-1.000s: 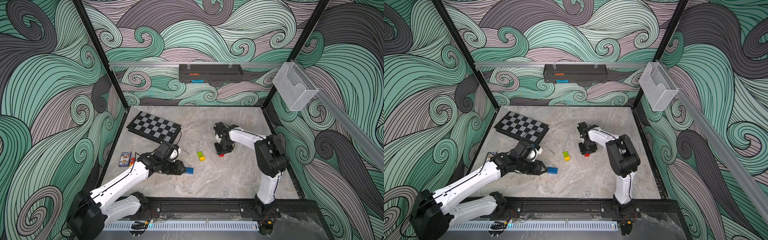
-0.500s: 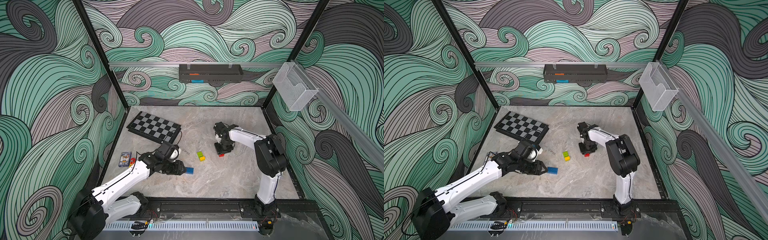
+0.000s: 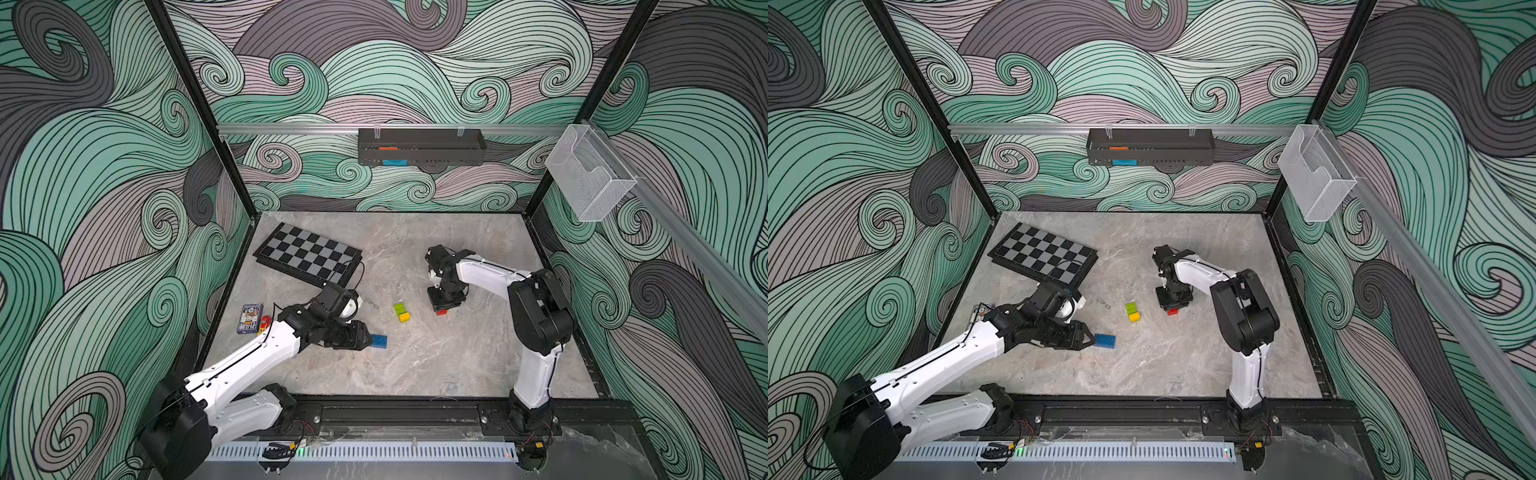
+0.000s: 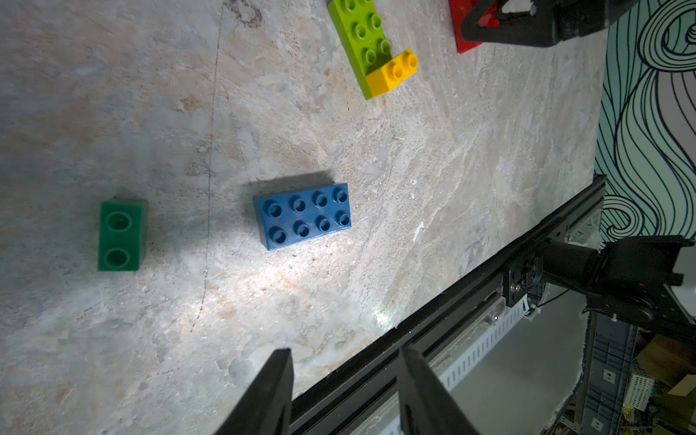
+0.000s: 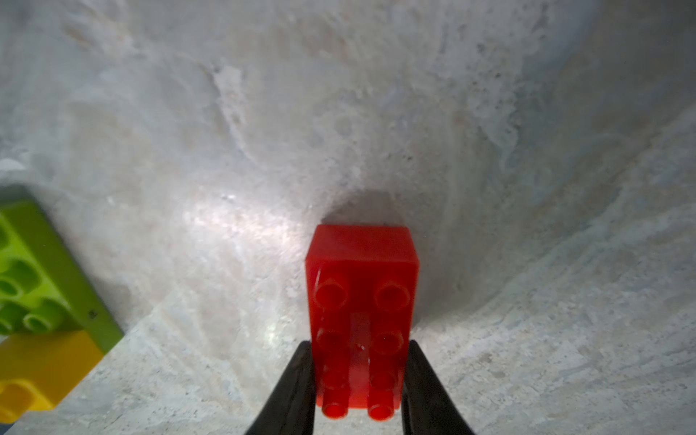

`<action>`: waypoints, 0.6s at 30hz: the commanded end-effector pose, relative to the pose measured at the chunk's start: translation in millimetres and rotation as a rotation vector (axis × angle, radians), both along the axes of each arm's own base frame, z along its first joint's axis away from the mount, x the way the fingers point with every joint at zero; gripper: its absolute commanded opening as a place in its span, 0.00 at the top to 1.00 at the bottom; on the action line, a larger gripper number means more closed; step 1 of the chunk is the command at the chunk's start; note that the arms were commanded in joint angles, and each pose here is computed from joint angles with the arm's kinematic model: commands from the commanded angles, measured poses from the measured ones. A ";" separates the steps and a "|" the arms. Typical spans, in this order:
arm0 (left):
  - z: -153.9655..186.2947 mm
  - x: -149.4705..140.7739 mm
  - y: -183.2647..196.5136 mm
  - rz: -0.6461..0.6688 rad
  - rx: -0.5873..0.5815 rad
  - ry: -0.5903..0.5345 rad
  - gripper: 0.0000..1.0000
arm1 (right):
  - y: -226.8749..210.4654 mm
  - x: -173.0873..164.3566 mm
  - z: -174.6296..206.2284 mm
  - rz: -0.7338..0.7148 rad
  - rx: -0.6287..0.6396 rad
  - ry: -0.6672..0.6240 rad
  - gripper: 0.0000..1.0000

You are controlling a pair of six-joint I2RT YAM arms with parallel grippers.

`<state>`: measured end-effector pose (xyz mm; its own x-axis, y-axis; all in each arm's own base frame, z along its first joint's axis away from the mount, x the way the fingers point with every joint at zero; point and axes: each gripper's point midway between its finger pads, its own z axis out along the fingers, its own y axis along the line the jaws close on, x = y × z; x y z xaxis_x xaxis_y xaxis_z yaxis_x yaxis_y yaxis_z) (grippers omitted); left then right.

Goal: Assemble the number 5 with lego
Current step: Pick up the lego brick from the center of the board.

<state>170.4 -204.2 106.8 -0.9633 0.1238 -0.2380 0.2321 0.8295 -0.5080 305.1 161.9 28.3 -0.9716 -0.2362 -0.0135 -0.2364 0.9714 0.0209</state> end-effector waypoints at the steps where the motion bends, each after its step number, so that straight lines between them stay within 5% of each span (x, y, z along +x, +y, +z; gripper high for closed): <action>1: 4.6 5.7 -0.7 -0.007 0.016 -0.025 0.51 | 23.9 -7.8 31.9 0.028 0.085 -0.042 0.82; 18: 2.9 6.8 0.9 0.001 0.032 -0.021 0.53 | 104.8 -23.6 52.2 0.105 0.131 -0.070 0.90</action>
<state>172.4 -201.7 98.0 -0.9680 0.1226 -0.2189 0.2167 0.8482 -0.4833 283.3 263.2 85.2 -0.9277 -0.3430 -0.1475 -0.3627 0.9216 0.1380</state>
